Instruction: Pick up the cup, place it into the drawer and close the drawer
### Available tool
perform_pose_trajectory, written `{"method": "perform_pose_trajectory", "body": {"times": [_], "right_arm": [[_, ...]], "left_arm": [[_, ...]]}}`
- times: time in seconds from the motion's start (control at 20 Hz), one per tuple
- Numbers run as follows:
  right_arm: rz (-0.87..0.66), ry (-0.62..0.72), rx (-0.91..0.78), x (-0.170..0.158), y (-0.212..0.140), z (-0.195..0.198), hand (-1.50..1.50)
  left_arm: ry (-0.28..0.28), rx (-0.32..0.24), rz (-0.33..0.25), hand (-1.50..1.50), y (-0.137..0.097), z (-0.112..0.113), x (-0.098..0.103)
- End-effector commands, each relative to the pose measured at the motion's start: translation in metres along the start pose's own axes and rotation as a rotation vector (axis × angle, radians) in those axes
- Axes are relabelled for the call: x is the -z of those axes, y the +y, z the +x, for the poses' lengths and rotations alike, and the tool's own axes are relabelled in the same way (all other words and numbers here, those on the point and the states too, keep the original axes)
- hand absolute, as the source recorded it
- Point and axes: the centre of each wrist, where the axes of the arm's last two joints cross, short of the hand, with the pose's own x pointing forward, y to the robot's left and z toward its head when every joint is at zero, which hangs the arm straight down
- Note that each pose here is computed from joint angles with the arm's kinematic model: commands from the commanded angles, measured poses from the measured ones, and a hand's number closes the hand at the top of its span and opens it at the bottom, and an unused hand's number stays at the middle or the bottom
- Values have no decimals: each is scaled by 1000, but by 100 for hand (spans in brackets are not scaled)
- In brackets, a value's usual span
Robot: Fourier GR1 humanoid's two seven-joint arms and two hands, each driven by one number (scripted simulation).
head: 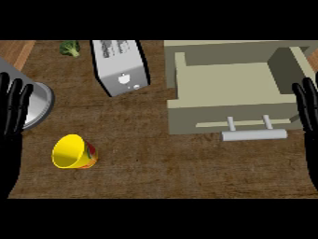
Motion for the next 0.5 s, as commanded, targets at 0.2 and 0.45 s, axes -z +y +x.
{"method": "perform_pose_trajectory", "body": {"times": [0.2, 0.45], "right_arm": [[19, 18, 26, -5, 5, -6, -150], [66, 120, 131, 2, 12, -9, -150]], "left_arm": [[34, 70, 151, -150, -17, -11, -10], [137, -119, 270, -150, -31, -22, -16]]}}
